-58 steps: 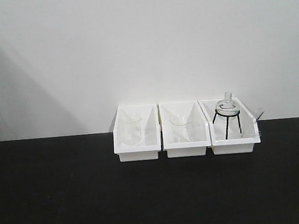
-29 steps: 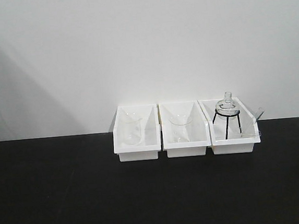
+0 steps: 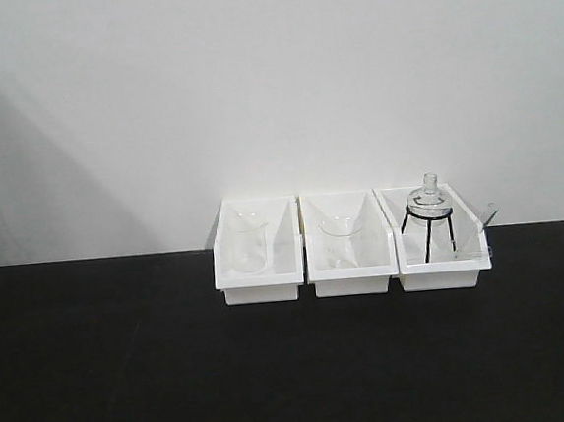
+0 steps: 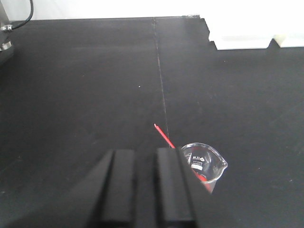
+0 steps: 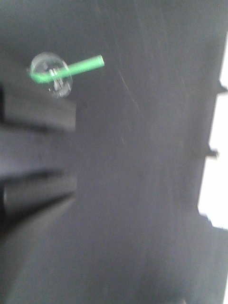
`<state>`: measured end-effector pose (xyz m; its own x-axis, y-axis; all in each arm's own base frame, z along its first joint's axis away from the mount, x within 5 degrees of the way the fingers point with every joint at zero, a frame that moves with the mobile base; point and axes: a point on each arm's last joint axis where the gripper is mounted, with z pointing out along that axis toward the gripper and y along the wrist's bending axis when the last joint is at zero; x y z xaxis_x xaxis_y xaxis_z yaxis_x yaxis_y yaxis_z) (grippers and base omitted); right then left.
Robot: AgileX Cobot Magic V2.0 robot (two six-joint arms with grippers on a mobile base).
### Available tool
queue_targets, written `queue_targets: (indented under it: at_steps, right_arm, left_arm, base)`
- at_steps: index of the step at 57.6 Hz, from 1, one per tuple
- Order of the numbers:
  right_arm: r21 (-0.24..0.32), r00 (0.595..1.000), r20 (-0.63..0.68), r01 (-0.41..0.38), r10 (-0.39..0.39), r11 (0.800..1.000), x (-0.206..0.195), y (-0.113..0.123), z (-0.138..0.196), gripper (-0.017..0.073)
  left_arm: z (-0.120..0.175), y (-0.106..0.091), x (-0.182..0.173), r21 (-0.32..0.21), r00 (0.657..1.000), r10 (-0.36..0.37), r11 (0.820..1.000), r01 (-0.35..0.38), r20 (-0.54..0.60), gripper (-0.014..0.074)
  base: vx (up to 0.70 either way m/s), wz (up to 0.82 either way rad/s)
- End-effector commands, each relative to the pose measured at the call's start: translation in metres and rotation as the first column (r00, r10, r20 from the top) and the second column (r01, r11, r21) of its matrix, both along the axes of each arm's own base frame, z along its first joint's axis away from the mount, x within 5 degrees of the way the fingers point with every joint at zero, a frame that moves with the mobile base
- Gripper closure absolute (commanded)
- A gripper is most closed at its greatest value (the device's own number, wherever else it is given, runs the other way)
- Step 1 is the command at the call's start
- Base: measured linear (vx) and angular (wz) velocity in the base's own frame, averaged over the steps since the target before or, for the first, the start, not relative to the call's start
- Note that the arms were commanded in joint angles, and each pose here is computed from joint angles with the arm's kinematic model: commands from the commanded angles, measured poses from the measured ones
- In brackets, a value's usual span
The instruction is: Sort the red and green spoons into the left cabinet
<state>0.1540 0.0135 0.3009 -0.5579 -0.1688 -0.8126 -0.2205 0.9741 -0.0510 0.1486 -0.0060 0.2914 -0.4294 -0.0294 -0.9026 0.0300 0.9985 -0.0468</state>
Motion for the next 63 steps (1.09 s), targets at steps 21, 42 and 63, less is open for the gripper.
queue_targets:
  at_steps: [21,42,63]
  right_arm:
    - [0.016,0.992,-0.023,-0.120,0.121,0.993,0.024,0.009,-0.005,-0.0102]
    - [0.040,0.965,0.017,-0.264,0.263,0.964,0.057,0.021,-0.022,-0.0029]
    - [0.067,0.965,-0.039,-0.256,0.259,0.964,0.084,0.021,-0.050,-0.0029]
  left_arm:
    - [0.017,0.000,0.003,-0.013,0.995,0.005,1.000,-0.003,0.098,0.0209]
    - [0.017,0.000,0.003,-0.017,0.995,0.005,1.000,-0.004,0.098,0.0209]
    - [0.017,0.000,0.003,-0.016,0.995,0.005,1.000,-0.004,0.098,0.0209]
  base:
    - [0.00,0.00]
    - [0.00,0.00]
    - [0.00,0.00]
